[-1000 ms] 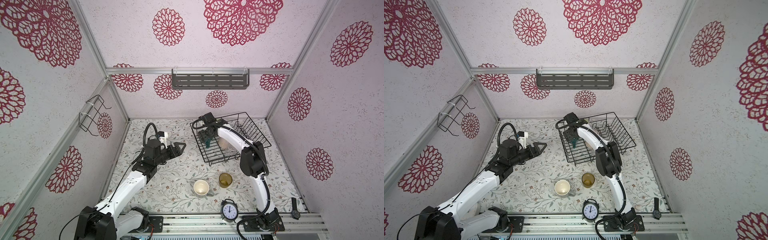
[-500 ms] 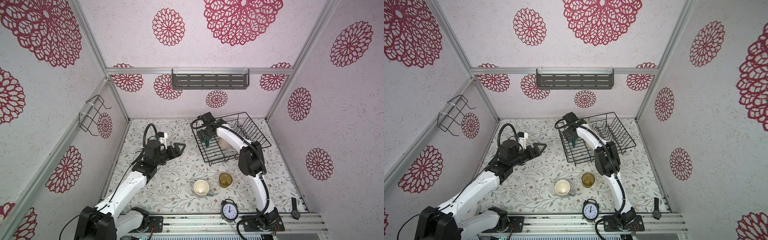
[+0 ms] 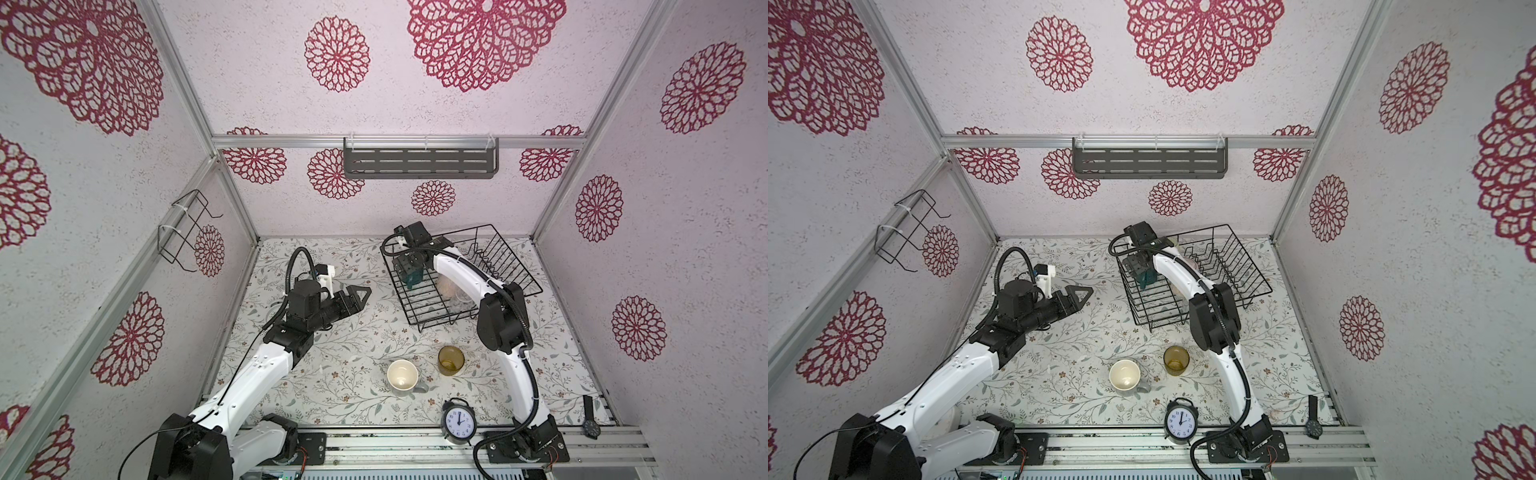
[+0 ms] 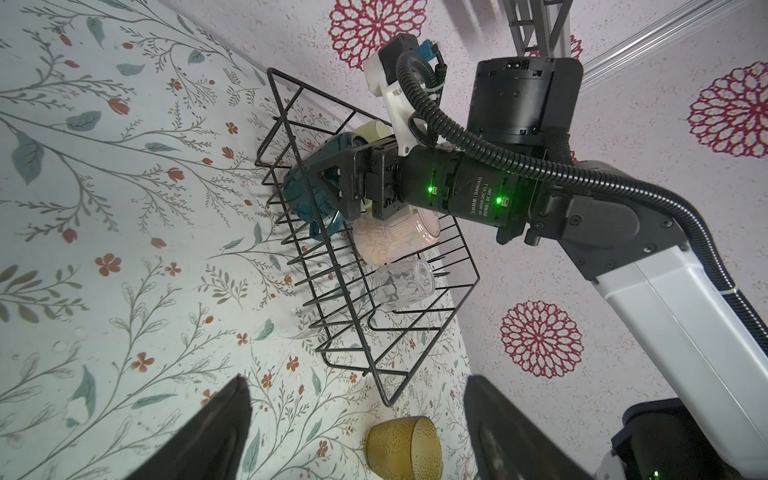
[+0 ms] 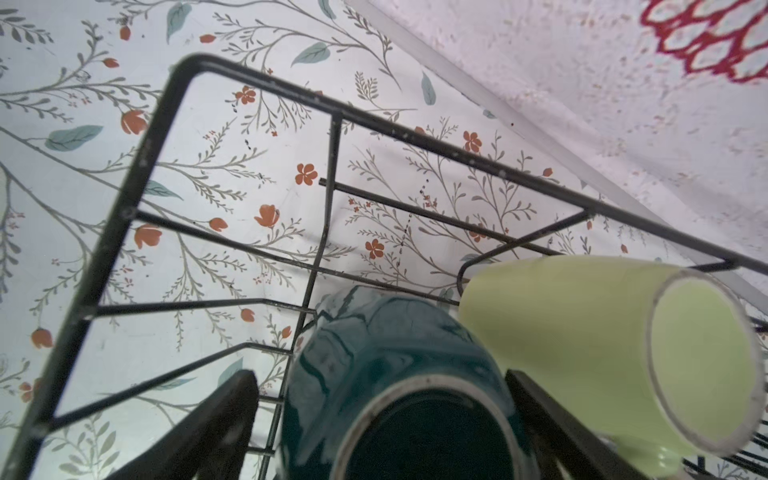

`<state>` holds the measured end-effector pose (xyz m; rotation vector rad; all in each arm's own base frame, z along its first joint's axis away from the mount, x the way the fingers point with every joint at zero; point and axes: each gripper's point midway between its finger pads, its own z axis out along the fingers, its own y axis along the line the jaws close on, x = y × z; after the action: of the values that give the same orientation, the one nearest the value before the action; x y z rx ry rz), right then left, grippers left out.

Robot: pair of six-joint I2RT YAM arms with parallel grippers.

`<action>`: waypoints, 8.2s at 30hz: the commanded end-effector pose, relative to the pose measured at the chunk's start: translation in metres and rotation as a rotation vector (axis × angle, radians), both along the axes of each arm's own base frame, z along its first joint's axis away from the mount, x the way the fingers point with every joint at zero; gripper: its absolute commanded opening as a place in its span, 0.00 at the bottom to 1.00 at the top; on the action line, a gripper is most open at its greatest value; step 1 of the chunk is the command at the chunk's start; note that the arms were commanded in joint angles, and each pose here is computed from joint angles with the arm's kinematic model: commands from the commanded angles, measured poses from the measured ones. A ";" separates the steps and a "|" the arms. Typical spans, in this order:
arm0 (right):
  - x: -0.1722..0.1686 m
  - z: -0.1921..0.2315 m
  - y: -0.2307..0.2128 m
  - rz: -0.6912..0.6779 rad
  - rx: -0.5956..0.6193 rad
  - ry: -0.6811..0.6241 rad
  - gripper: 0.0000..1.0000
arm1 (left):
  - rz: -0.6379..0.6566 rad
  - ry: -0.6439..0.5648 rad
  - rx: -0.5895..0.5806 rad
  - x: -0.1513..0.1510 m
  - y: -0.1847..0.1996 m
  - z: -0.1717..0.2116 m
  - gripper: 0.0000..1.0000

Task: Load the cups into the dish rack
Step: 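Lower the dark green mug upside down into the rack beside the light green mug, then open and raise the right gripper while the left reaches toward the white mug, then grasp the white mug rim with the left gripper and lift it, then carry the white mug toward the right gripper while the right gripper reaches to it, then grasp the white mug body with the right gripper beside the left gripper, then open the left gripper and carry the white mug over the rack with the right, then lower the white mug upside down into the rack beside the dark green mug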

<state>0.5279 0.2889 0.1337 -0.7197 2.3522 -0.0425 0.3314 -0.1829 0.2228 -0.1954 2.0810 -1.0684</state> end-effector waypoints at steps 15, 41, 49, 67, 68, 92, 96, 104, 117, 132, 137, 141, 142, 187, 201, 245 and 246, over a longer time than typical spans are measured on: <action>-0.012 0.044 0.001 -0.079 0.177 -0.039 0.89 | 0.018 -0.018 -0.024 -0.004 0.006 0.004 0.84; -0.004 0.102 0.007 -0.046 0.251 -0.183 0.99 | -0.064 0.043 0.071 -0.031 0.003 -0.004 0.84; -0.058 0.171 -0.032 -0.077 0.376 -0.355 0.99 | -0.302 0.134 0.240 -0.074 -0.039 -0.021 0.81; -0.159 0.156 -0.176 -0.369 0.344 -0.551 0.99 | -0.689 0.475 0.604 -0.166 -0.088 -0.094 0.81; -0.161 0.154 -0.177 -0.369 0.349 -0.551 0.99 | -0.694 0.489 0.615 -0.167 -0.089 -0.098 0.81; -0.175 0.183 -0.174 -0.336 0.496 -0.608 0.99 | -0.628 0.621 0.786 -0.160 -0.077 -0.137 0.00; -0.176 0.185 -0.169 -0.317 0.516 -0.594 0.99 | -0.623 0.529 0.712 -0.154 -0.078 -0.106 0.00; -0.201 0.199 -0.132 -0.066 0.676 -0.611 0.99 | -0.505 0.283 0.358 -0.115 -0.055 -0.018 0.00; -0.256 0.254 -0.065 0.356 1.068 -0.480 0.99 | -0.451 -0.080 -0.080 -0.039 -0.048 0.094 0.00; -0.341 0.195 -0.031 1.018 0.638 -0.929 0.99 | -0.830 0.009 -0.250 -0.101 -0.088 0.095 0.00; -0.342 0.205 -0.026 1.045 0.646 -0.968 0.99 | -0.880 0.039 -0.243 -0.110 -0.103 0.086 0.00; -0.351 0.214 -0.018 1.103 0.699 -0.975 0.99 | -0.910 0.057 -0.239 -0.113 -0.114 0.082 0.00; -0.353 0.214 -0.015 1.123 0.705 -0.968 0.99 | -0.914 0.063 -0.238 -0.113 -0.116 0.080 0.00; -0.351 0.215 0.002 1.205 0.732 -0.849 0.36 | -0.977 -0.027 -0.277 -0.115 -0.147 0.094 0.39; -0.307 0.223 -0.012 1.026 0.754 -0.779 0.30 | -0.812 -0.023 -0.313 -0.069 -0.116 0.085 0.73; -0.134 0.015 -0.057 0.470 -0.245 0.171 0.32 | 0.055 0.140 -0.038 0.003 0.076 -0.024 0.76; -0.134 0.011 -0.057 0.476 -0.255 0.180 0.33 | 0.052 0.144 -0.039 0.003 0.075 -0.025 0.76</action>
<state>0.3831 0.2310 0.1265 -1.4170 2.3707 -0.0089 0.3362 -0.1119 0.2030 -0.3560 2.1686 -1.1214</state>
